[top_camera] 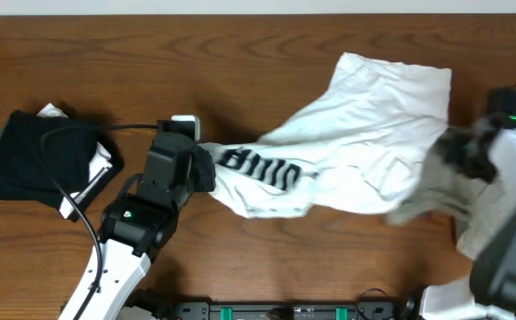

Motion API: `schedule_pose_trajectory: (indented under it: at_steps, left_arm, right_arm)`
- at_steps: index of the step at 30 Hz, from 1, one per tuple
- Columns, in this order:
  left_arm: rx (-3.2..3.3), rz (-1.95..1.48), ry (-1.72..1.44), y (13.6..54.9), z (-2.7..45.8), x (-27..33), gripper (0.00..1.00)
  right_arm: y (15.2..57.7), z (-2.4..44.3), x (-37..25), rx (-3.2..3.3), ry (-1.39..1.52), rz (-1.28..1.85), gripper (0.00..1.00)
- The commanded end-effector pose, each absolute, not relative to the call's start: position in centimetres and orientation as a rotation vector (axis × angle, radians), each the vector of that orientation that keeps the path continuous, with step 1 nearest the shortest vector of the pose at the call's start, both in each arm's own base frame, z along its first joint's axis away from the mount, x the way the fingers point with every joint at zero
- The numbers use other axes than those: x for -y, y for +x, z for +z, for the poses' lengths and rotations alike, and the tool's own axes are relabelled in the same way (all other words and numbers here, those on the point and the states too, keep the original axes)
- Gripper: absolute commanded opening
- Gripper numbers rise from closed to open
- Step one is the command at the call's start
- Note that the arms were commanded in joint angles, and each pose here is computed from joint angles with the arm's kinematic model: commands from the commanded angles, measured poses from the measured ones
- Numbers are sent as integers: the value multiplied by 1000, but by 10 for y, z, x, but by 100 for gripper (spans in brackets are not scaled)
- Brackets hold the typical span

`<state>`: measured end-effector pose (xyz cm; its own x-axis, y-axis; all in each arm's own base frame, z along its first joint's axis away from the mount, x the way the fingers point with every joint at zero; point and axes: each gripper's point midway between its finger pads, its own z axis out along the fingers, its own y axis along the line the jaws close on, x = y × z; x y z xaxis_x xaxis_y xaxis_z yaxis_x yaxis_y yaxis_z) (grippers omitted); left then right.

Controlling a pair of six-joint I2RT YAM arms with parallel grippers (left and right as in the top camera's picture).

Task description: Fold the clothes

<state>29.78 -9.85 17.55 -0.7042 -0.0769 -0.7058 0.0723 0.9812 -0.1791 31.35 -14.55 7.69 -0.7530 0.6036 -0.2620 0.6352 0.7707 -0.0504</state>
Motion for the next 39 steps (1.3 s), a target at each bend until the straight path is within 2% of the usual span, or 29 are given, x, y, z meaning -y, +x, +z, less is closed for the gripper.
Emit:
schedule_pose_trajectory:
  at_steps: [1,10,20,22,23,26,29,35,39]
  left_arm:
    - [-2326,-223,-25,301,180,94,12]
    - [-2328,-228,-23,300,180,94,12]
    - [-2361,-366,10,294,176,113,13]
    - [-2393,-424,41,291,170,123,17]
    - [-2411,-443,48,290,166,127,25]
    - [-2482,-438,71,289,146,134,36]
    - [-2564,-420,99,288,121,142,55]
    - [-2713,-390,198,275,75,163,67]
    - [-2764,-378,263,271,52,178,67]
  right_arm:
    - [304,133,195,-2472,1160,-319,1]
    - [257,135,254,-2330,1449,-373,1]
    - [248,133,263,-2296,1515,-372,1]
    - [248,133,263,-2297,1515,-372,1]
    - [248,133,262,-2298,1515,-372,1]
    - [247,132,262,-2303,1517,-372,1]
    - [246,132,261,-2307,1519,-371,1]
    - [246,131,260,-2311,1520,-368,1]
    - [246,131,260,-2311,1520,-365,1]
